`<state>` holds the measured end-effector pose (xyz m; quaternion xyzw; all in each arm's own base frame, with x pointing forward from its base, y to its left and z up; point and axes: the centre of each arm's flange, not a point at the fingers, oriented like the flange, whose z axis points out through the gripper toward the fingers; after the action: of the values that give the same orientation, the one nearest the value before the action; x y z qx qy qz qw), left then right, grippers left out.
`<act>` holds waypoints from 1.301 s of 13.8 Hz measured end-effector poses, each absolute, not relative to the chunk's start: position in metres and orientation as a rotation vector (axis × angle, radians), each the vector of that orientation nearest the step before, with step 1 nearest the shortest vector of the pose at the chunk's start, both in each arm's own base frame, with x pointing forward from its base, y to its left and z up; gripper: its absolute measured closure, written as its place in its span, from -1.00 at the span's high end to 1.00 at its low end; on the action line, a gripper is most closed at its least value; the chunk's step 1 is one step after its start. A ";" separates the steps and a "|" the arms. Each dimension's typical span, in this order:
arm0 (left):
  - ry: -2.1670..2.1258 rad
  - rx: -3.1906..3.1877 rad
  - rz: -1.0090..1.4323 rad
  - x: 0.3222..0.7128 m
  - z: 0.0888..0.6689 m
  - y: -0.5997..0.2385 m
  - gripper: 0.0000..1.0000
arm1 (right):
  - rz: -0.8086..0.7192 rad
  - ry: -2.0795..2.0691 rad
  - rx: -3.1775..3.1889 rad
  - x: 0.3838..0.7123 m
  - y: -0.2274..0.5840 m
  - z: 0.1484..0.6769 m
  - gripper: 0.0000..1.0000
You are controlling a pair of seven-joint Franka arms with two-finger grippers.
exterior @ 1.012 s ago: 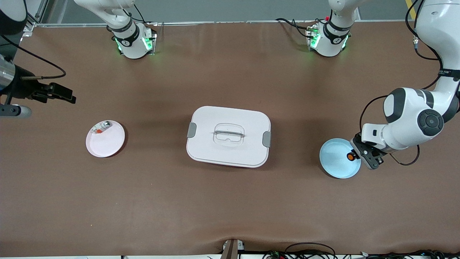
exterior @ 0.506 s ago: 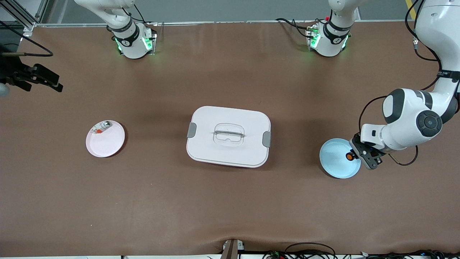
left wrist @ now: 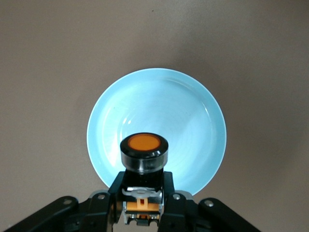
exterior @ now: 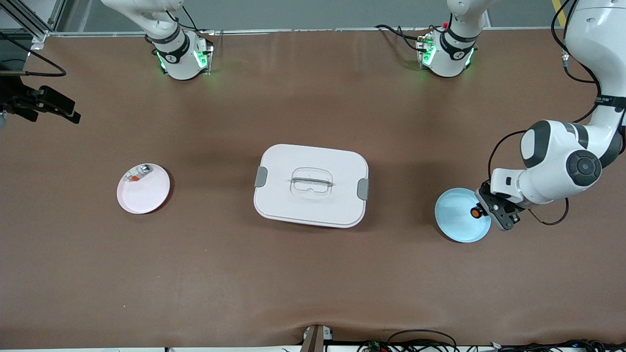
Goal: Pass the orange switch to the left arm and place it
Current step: 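Lower the switch with the left gripper onto the blue plate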
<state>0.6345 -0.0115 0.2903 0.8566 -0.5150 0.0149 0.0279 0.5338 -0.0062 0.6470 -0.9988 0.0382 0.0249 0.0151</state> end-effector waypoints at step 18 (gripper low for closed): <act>-2.062 2.475 0.102 0.638 0.199 -0.048 -0.31 | 0.053 0.126 -3.119 0.548 -0.010 0.644 1.00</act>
<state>0.6377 -0.0484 0.1992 0.7672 -0.6394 0.0315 -0.0407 0.5477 -0.0102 0.6437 -0.9990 0.0403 0.0171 0.0096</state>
